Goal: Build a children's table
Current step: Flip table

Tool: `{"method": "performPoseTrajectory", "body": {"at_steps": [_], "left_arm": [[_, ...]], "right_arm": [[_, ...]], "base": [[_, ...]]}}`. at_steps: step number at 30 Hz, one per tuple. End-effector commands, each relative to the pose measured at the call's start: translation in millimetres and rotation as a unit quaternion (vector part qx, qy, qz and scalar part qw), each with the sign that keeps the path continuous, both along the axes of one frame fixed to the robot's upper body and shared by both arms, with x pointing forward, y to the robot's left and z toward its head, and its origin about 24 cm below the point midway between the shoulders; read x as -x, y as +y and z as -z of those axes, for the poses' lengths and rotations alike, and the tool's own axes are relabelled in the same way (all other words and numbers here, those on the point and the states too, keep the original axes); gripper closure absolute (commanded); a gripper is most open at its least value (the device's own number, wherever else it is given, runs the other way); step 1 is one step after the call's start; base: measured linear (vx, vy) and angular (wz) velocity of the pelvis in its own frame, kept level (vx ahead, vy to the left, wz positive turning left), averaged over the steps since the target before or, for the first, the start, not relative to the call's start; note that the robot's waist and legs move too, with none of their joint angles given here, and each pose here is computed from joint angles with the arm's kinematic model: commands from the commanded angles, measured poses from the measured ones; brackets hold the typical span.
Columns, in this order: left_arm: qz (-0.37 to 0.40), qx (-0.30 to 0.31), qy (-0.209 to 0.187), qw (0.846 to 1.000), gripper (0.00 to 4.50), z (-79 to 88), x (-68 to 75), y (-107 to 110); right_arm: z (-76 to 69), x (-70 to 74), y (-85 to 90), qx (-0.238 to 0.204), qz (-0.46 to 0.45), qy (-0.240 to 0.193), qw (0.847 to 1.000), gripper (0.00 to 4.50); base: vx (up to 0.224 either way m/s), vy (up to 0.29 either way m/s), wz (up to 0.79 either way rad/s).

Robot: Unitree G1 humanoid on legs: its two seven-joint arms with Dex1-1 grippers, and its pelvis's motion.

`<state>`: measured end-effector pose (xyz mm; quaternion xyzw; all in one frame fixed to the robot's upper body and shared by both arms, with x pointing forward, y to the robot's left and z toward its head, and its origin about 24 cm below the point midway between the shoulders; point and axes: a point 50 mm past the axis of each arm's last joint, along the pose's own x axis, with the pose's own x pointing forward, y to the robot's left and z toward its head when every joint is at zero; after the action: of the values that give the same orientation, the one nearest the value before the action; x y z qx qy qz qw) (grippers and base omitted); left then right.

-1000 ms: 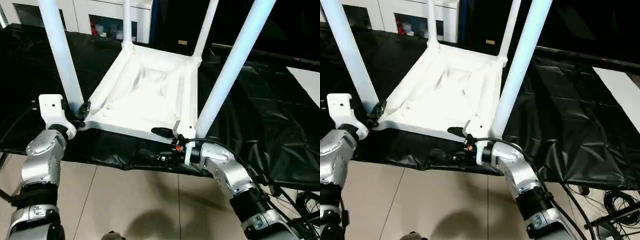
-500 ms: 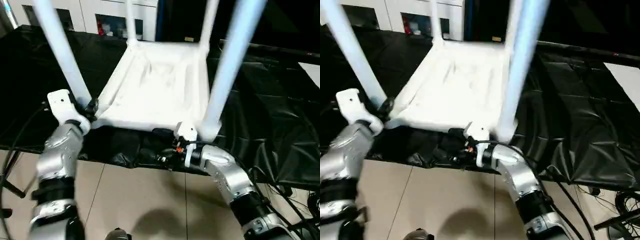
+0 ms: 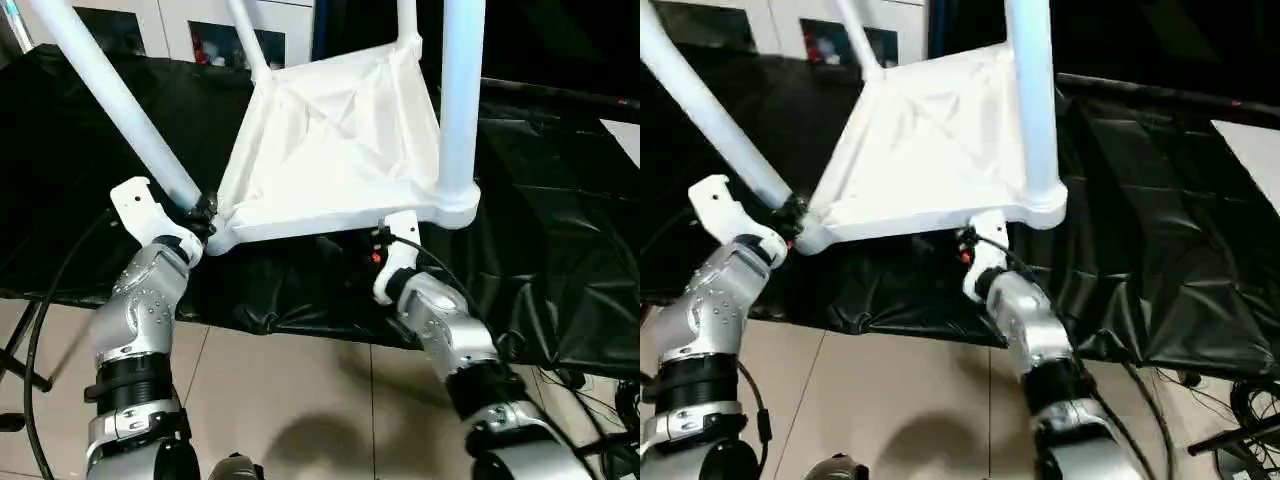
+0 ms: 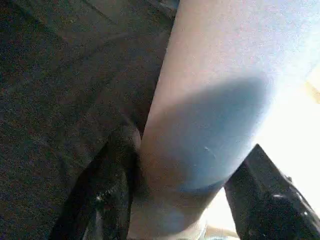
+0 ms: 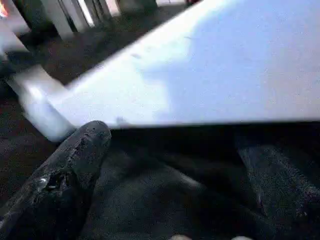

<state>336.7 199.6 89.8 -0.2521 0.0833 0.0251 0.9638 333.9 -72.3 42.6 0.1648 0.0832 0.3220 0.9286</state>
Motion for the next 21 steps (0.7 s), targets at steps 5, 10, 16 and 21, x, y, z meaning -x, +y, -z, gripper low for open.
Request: {"method": "performPoseTrajectory", "body": {"at_steps": [5, 10, 16, 21], "left_arm": [[0.036, 0.044, -0.012, 0.998, 2.21, -5.5, 0.6, -22], [0.045, 0.037, -0.009, 0.998, 2.21, -5.2, 2.4, -28], [0.057, 0.029, -0.004, 0.998, 2.21, -3.9, 8.4, -37], [0.075, 0.021, 0.006, 0.997, 2.21, -0.1, 14.0, -47]], "right_arm": [[-18.3, -11.9, 13.1, -0.109, -0.007, -0.009, 0.994, 0.00], [-19.8, -22.9, 13.3, -0.142, 0.049, 0.027, 0.988, 0.00], [-17.4, -35.2, 4.3, -0.219, 0.135, 0.095, 0.962, 0.00], [-26.1, -40.8, 7.5, -0.278, 0.129, 0.104, 0.946, 0.00]], "base": [[0.000, 0.000, 0.00], [0.000, 0.000, 0.00], [0.000, 0.000, 0.00], [0.000, 0.000, 0.00]]}}
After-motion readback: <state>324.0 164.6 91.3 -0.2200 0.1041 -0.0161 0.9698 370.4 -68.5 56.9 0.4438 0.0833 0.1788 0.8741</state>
